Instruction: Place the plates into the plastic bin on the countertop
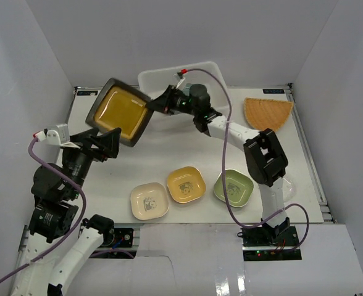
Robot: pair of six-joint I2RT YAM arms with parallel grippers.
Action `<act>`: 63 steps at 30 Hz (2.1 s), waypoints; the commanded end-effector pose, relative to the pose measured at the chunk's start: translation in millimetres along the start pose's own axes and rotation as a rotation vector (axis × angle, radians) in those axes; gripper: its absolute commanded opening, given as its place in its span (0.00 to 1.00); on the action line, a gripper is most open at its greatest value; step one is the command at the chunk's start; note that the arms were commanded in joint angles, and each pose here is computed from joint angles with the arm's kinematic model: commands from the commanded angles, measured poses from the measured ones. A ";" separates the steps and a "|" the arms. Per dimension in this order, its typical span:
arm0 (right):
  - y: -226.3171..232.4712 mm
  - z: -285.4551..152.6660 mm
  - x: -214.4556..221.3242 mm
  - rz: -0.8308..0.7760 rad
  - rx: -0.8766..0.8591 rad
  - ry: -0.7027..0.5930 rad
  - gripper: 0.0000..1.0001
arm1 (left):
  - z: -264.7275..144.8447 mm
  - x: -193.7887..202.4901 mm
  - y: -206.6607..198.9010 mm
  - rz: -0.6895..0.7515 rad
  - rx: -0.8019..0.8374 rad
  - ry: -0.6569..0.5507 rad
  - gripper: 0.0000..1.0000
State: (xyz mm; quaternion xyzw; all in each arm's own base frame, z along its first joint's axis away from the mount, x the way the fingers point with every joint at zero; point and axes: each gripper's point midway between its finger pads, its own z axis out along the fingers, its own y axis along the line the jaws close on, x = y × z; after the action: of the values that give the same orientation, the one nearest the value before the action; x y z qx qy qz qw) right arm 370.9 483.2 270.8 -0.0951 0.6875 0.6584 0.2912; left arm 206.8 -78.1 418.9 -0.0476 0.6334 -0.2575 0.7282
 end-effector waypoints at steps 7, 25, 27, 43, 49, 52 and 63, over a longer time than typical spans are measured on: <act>-29.3 -103.5 -198.3 -0.133 0.137 -0.410 0.08 | 17.4 112.0 34.6 -0.019 -0.066 0.253 0.98; -163.8 -142.9 -238.2 -0.035 0.392 -0.404 0.08 | 24.5 156.5 49.3 -0.002 -0.094 0.358 0.98; -175.1 -144.0 -228.7 -0.020 0.415 -0.387 0.08 | 24.6 156.7 49.1 -0.001 -0.093 0.360 0.98; -207.2 -164.4 -209.2 -0.129 0.663 -0.336 0.70 | 20.6 151.5 45.4 -0.005 -0.073 0.340 0.98; -212.2 -175.5 -217.3 -0.318 0.856 -0.293 0.88 | 16.9 145.6 42.3 -0.009 -0.061 0.319 0.98; -213.0 -180.7 -225.7 -0.429 0.965 -0.280 0.90 | 15.2 143.8 41.6 -0.008 -0.060 0.313 0.98; -170.1 -213.3 -253.3 -0.558 1.030 -0.334 0.95 | 9.6 136.4 37.3 -0.004 -0.043 0.286 0.98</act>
State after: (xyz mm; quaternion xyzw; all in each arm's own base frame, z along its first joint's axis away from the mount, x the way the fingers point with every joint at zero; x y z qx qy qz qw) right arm 607.9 221.1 174.4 -0.0396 0.8487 0.1403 0.5084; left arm 239.0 -107.7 281.5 -0.0325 0.7393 -0.2496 0.6246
